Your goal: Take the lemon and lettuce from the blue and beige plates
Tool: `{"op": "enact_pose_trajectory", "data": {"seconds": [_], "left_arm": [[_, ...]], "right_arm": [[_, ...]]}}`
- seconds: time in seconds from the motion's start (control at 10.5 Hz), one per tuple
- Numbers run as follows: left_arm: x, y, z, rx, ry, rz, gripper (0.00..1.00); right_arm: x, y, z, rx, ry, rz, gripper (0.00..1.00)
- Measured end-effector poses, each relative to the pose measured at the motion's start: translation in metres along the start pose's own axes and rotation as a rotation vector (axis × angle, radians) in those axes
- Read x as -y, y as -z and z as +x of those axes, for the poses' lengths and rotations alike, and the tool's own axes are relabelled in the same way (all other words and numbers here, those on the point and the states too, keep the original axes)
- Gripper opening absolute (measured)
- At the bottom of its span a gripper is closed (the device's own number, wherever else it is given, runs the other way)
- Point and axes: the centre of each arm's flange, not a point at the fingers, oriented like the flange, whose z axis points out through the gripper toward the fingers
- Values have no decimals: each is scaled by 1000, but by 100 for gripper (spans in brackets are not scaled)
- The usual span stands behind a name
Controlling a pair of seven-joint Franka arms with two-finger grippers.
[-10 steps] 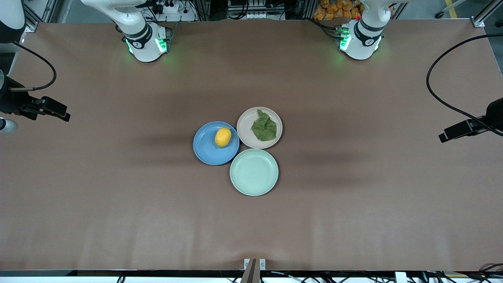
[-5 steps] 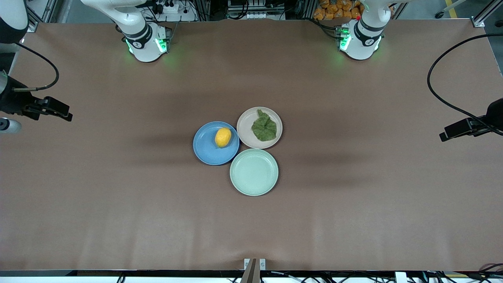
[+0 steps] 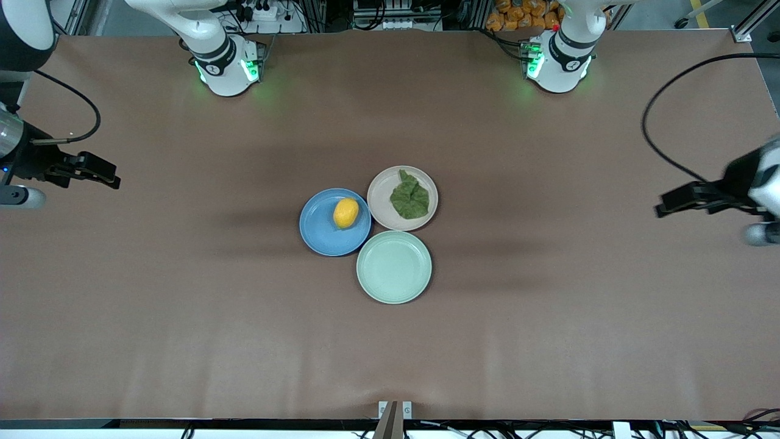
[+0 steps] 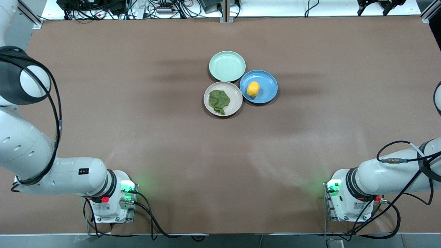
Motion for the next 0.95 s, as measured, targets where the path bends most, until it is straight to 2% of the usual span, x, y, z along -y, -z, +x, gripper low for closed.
{"op": "enact_pose_trajectory", "data": {"seconds": [0.19,0.67,0.95], "left_arm": [[-65,-20,-9,42,-60,-21,100],[-217,-119,-50,204,-251,6,100],[-272,-195,-59,194,-241,-5,100]], "right_arm": [[23,-5,2,0,-16,0,100],[81,-29,6,25,17,-5,100],[130,-53,7,45,-15,-9,100]]}}
